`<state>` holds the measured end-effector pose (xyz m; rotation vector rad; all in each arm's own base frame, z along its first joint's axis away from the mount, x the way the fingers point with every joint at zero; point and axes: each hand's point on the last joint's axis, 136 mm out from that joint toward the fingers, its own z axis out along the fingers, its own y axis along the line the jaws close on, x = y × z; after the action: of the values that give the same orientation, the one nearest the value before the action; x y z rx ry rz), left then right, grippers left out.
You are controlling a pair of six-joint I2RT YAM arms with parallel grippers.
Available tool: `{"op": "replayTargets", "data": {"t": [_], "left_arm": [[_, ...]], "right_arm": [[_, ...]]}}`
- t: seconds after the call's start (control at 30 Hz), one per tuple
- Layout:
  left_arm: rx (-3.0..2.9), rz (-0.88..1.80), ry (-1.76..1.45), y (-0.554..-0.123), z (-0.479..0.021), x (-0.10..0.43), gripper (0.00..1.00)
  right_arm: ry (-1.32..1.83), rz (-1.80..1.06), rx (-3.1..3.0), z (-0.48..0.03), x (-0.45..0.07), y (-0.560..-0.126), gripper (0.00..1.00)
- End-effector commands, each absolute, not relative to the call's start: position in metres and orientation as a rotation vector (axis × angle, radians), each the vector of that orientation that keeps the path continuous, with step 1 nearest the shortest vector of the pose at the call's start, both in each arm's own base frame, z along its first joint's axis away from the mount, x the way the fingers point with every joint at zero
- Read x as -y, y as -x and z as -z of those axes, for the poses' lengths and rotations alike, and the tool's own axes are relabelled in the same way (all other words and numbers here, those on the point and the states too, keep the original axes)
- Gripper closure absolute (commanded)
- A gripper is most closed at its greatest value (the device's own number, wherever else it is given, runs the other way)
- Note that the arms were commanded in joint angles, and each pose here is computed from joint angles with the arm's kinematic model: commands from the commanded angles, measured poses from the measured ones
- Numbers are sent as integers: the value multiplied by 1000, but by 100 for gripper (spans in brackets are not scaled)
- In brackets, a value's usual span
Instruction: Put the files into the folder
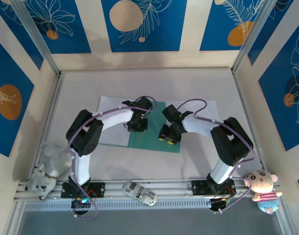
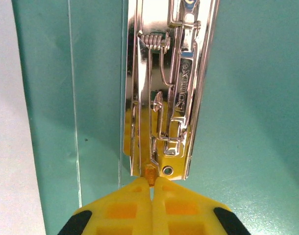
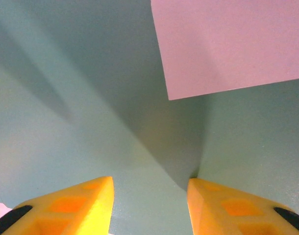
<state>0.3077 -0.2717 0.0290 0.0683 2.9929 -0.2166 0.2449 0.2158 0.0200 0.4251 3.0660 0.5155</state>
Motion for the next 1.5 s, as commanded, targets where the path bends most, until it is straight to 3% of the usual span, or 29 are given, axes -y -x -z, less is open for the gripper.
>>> {"op": "replayTargets", "data": {"t": [0.0,0.6,0.67,0.77,1.07,1.47], "left_arm": [[-3032,382,-76,-297,-25,294,95],[-2949,151,-119,-328,-73,261,94],[-2931,124,-133,-334,-82,258,92],[-2913,106,-136,-342,-92,252,80],[-2830,64,-162,-359,-134,241,80],[-2951,167,-212,-321,-81,241,84]], "right_arm": [[-416,-500,-3109,-11,-218,-239,55],[-401,-506,-3112,-12,-219,-238,55],[-401,-502,-3116,-12,-218,-238,55],[-392,-503,-3115,-13,-218,-237,55],[-369,-483,-3116,-15,-219,-237,55],[-354,-468,-3123,-13,-219,-236,55]]}}
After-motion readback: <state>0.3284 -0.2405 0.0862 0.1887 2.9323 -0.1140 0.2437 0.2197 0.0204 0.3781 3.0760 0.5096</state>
